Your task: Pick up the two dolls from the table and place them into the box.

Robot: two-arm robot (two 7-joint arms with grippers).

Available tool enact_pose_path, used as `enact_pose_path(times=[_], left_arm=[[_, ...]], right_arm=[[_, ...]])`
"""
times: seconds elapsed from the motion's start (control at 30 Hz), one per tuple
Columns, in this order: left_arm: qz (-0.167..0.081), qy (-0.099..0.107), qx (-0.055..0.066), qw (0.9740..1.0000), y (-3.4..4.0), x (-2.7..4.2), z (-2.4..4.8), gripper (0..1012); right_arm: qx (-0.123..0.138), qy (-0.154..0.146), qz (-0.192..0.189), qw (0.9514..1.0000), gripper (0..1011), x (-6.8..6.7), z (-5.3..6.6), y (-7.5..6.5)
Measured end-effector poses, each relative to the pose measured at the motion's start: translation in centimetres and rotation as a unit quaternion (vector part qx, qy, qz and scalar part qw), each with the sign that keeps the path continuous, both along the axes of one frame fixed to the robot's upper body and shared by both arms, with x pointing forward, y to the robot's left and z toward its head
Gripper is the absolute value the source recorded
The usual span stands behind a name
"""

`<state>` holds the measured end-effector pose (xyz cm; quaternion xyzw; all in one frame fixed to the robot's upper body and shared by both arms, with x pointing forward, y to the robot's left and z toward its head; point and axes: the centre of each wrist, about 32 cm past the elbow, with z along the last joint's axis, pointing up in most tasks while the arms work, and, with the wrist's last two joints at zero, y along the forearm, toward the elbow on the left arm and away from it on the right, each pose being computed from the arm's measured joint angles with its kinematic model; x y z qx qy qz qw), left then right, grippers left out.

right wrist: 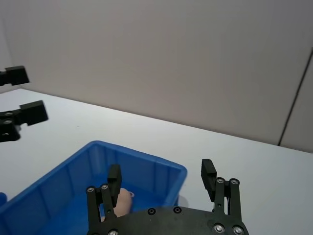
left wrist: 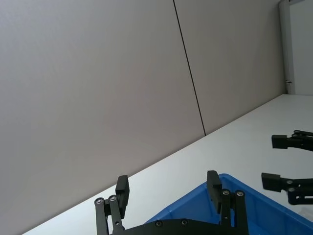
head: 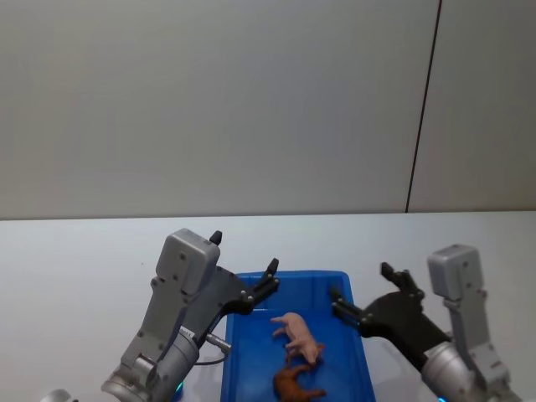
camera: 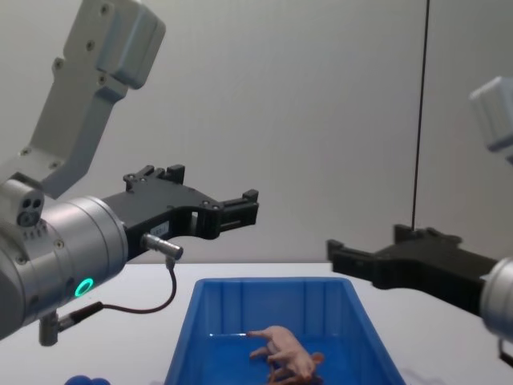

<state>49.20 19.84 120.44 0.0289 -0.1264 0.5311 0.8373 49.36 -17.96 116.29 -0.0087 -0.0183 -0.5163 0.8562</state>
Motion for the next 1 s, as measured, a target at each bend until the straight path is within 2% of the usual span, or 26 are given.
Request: enact_pose_path(times=[0.37,0.7,1.0], left_arm=[[0.000,0.000,0.000,1.0000,0.00,0.00,0.00,1001],[0.002,0.004,0.002,1.0000,0.15,-0.08,-0.02,1001],[0.018,0.034,0.005,0.9992,1.30,-0.87,0.16,1001]], right_arm=[[0.001,0.004,-0.056,0.9984,1001,-1.7,-0.2,-1.8],[0.001,0.005,-0.076,0.9971,1001,-2.5,-0.2,-2.5],[0.001,0.006,-0.085,0.9964,1001,-2.8,-0.3,-2.8]])
